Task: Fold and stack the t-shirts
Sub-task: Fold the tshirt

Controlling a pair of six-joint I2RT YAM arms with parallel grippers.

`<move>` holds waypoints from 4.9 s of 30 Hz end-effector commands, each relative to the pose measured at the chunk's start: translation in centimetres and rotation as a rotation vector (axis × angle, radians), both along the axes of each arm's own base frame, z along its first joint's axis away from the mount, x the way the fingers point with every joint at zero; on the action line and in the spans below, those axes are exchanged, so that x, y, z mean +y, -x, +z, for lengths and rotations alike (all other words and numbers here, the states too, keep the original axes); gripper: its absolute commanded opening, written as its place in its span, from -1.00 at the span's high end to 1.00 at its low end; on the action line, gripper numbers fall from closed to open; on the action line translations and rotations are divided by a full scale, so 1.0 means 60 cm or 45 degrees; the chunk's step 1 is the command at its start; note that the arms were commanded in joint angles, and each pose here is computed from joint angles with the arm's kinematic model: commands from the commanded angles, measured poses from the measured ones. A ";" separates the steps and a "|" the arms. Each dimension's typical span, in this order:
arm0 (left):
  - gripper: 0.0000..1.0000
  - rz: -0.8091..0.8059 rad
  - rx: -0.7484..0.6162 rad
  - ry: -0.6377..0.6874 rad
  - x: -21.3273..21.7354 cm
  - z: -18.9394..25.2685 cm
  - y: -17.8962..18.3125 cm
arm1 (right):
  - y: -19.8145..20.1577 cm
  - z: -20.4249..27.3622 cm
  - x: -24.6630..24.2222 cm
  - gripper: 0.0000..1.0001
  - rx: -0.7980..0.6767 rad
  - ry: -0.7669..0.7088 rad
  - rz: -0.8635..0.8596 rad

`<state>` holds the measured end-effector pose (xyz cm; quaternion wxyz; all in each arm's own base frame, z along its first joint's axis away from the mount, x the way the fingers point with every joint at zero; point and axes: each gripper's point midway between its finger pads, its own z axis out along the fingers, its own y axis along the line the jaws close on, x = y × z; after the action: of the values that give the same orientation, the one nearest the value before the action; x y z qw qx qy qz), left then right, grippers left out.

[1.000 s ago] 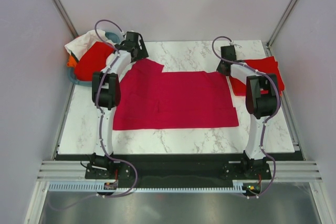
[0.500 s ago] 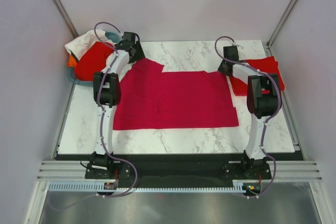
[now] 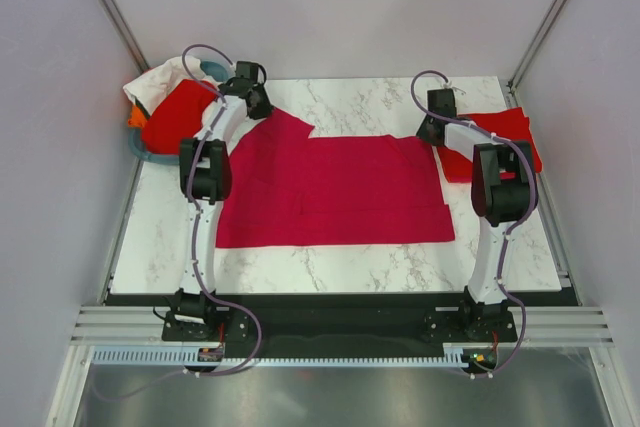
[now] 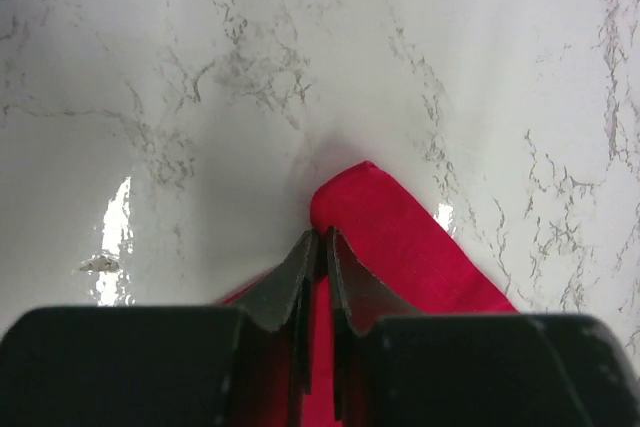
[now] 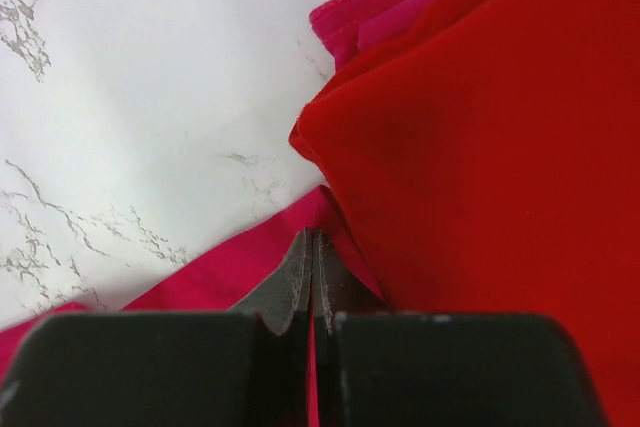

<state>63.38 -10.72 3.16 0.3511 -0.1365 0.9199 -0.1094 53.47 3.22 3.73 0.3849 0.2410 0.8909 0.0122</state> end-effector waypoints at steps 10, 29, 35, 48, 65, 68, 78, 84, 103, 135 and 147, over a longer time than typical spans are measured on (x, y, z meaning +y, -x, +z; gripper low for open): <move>0.95 -0.040 -0.117 0.047 -0.017 0.083 -0.004 | -0.012 0.067 0.000 1.00 -0.109 -0.042 -0.001; 0.95 -0.066 -0.313 0.065 -0.020 0.238 0.051 | 0.010 0.105 -0.009 1.00 -0.149 -0.036 -0.040; 0.95 -0.080 -0.368 0.056 -0.021 0.257 0.080 | 0.030 0.101 -0.006 1.00 -0.131 -0.064 -0.047; 0.95 -0.048 -0.407 -0.025 0.002 0.233 0.168 | 0.095 0.115 -0.017 1.00 -0.137 -0.079 -0.100; 0.95 0.149 -0.541 -0.186 0.080 0.249 0.255 | 0.153 0.127 -0.043 1.00 -0.155 -0.101 -0.161; 0.95 0.156 -0.579 -0.180 0.082 0.259 0.266 | 0.155 0.129 -0.037 1.00 -0.152 -0.108 -0.128; 0.95 0.210 -0.620 -0.196 0.101 0.263 0.300 | 0.166 0.123 -0.033 1.00 -0.140 -0.127 -0.120; 0.95 0.232 -0.637 -0.195 0.108 0.264 0.318 | 0.181 0.125 -0.038 1.00 -0.157 -0.131 -0.157; 0.95 0.267 -0.569 -0.239 0.109 0.206 0.411 | 0.243 0.077 -0.052 1.00 -0.132 -0.163 -0.279; 0.34 0.329 -0.465 -0.111 0.109 0.139 0.560 | 0.330 0.079 -0.069 0.10 -0.305 -0.169 -0.366; -0.07 0.242 -0.464 -0.034 0.072 0.172 0.530 | 0.295 0.111 -0.025 0.09 -0.262 -0.119 -0.145</move>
<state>29.66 -4.88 11.54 0.5189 -0.1997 0.8291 -0.0594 34.13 0.39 9.28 0.4611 0.3385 0.8190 0.0447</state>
